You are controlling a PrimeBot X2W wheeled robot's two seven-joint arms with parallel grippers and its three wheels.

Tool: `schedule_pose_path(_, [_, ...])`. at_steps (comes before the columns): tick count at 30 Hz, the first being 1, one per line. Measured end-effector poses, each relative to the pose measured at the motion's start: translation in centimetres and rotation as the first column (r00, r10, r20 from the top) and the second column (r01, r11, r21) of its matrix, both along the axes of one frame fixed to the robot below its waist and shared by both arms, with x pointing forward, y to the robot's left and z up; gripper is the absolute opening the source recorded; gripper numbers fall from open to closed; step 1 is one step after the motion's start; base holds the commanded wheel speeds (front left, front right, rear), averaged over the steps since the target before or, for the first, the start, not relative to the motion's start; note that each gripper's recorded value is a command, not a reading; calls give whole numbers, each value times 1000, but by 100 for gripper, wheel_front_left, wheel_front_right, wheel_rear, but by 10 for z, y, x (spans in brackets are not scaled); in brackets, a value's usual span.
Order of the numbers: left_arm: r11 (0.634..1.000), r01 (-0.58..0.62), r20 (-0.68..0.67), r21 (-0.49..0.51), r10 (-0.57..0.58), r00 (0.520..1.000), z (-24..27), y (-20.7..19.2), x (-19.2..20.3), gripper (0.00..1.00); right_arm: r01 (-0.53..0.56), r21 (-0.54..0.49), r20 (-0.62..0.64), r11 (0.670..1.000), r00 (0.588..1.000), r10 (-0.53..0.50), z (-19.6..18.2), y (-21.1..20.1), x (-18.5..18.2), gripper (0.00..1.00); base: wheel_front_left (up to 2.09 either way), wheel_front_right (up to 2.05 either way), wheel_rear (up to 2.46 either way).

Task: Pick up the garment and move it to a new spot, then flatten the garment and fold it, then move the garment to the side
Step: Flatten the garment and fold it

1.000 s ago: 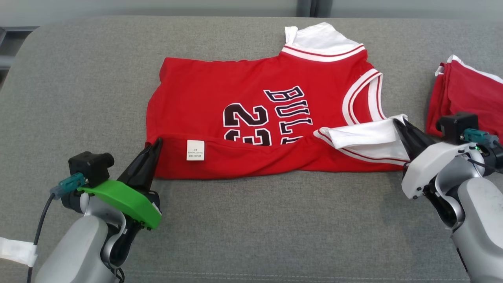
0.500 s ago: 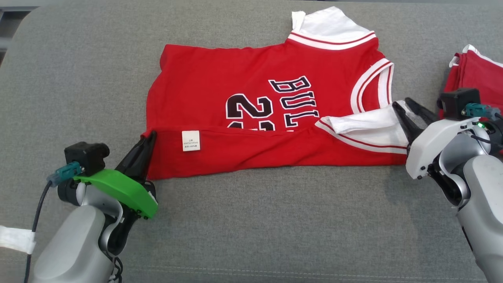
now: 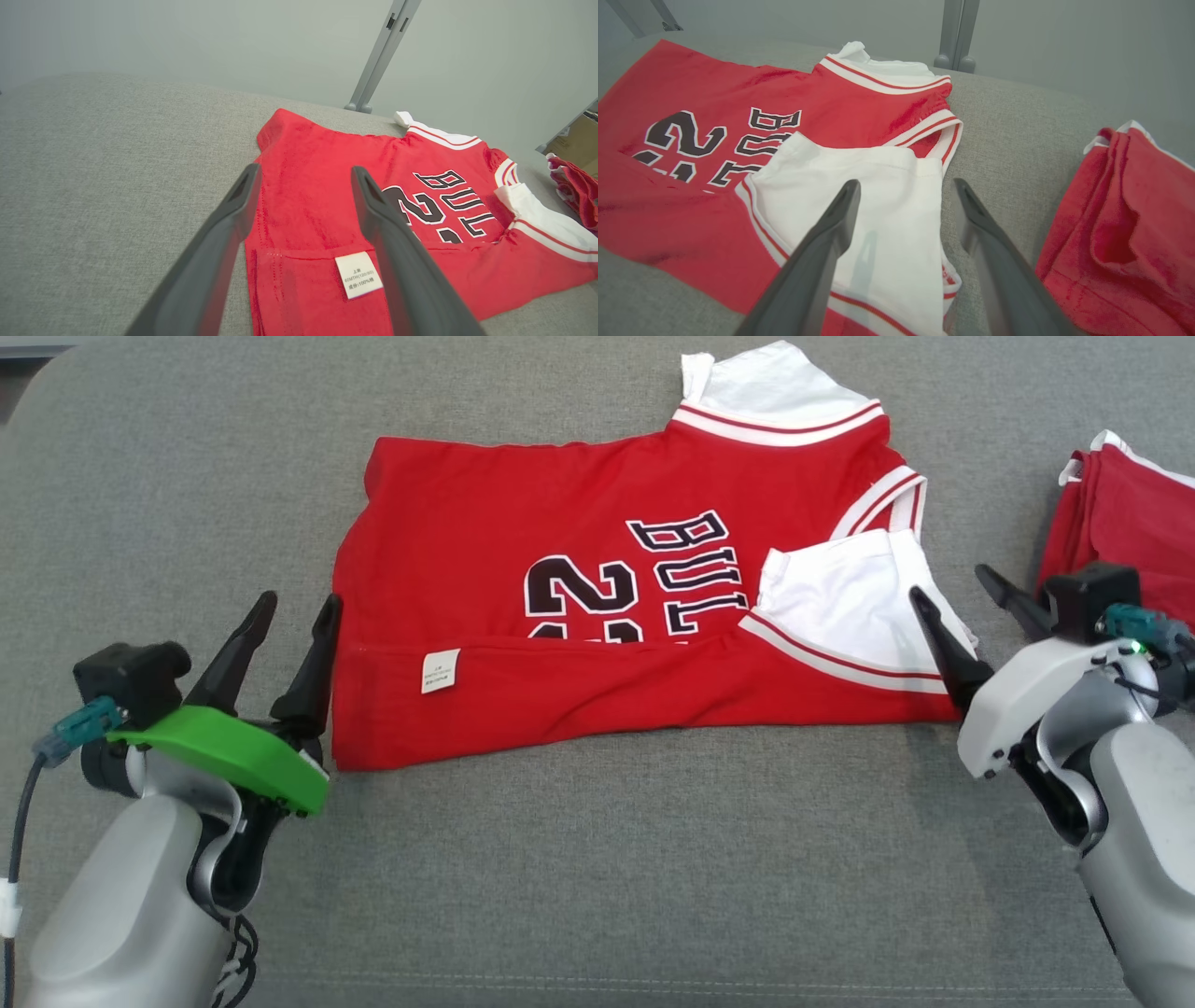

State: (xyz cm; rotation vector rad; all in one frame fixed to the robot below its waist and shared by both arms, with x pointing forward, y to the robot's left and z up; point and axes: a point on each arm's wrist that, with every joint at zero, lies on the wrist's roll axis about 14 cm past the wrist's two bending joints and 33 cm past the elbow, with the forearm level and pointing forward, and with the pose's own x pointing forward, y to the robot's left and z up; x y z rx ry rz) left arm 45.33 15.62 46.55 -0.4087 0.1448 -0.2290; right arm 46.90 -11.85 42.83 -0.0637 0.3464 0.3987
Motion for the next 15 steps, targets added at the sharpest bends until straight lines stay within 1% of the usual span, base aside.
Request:
schedule_pose_path(3, [1000,-15,-40,-22,14,999,-14,3,-11,100,21,-12,-48,1000,999,-22,-17,-8,-19,100,0,0,0])
schedule_pose_path(6, [996,-7,-120,-86,-3,993,-36,-14,-32,100,63,-15,-109,998,992,-64,-37,-21,-42,100,0,0,0])
schedule_pose_path(8, [995,0,-158,-100,-16,987,-48,-20,-43,100,85,-11,-139,996,987,-86,-47,-25,-52,100,0,0,0])
schedule_pose_path(15, [995,-15,-212,-99,-7,977,-63,-14,-49,100,115,-3,-152,993,982,-114,-55,-28,-56,100,0,0,0])
